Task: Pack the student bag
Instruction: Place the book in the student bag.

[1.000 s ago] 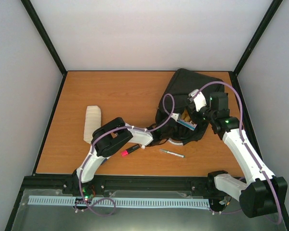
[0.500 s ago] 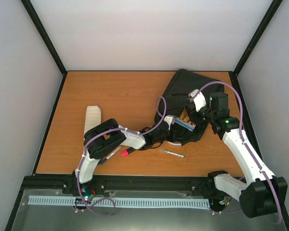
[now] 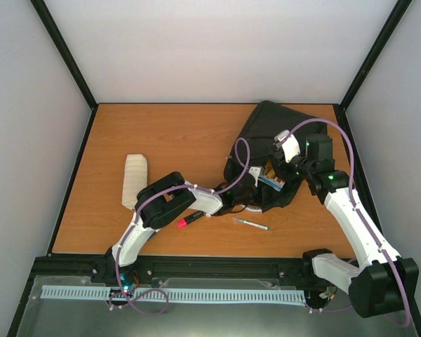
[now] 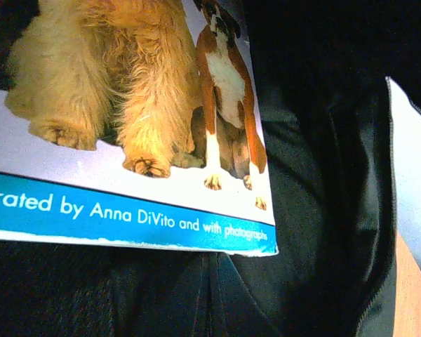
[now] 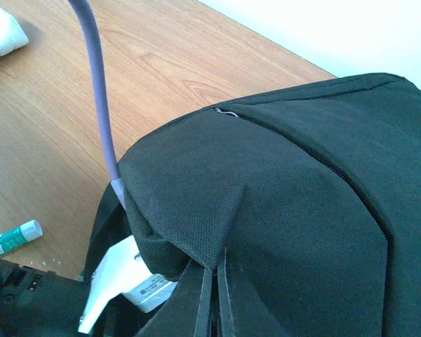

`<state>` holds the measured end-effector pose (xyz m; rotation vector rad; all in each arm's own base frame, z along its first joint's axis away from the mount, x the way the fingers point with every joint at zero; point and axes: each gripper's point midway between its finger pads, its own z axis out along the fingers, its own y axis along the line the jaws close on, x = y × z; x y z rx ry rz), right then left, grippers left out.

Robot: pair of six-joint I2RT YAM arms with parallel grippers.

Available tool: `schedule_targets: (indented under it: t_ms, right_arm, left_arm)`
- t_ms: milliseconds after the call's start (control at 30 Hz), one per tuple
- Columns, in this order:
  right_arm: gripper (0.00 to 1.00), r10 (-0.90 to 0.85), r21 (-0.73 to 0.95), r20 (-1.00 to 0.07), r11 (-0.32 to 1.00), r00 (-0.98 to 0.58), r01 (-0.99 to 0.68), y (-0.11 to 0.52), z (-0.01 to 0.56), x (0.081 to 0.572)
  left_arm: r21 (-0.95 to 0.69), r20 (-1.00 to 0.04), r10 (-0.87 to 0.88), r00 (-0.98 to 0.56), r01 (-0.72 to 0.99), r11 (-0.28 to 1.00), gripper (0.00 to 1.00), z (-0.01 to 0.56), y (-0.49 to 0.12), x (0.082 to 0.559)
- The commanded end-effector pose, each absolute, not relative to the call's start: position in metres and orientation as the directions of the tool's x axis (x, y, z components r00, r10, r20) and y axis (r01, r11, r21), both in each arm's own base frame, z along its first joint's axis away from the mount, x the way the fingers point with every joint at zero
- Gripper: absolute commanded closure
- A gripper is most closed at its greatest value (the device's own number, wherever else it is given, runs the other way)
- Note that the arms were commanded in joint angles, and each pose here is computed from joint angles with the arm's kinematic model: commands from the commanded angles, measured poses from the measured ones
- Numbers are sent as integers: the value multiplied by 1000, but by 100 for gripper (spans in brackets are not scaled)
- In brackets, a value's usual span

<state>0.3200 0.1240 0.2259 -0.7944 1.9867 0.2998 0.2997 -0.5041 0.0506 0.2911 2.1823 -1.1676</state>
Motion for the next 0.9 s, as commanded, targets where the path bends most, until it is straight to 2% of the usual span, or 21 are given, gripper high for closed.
schedule_targets:
  t_ms: [0,367,700,867]
  right_arm:
    - [97,-376,-111,-892,721,-250,-684,137,251,316]
    - [97,-383,-118,-889,721,-251,-683,136,250,316]
    - [97,-418,-147,-871,723,-258,-675,131,237,321]
    - [97,-425,-154,-868,722,-257,-674,130,236,322]
  left_arm:
    - [-675,-652,-163,-741,467,572,99,68,-521,318]
    - [-668,-654,-246,-715,393,632,99,62,-526,349]
    - [-608,-697,-65,-714,540,582,99,82,-516,312]
    - [-564,-698,12,-716,559,607,91,104,-484,288]
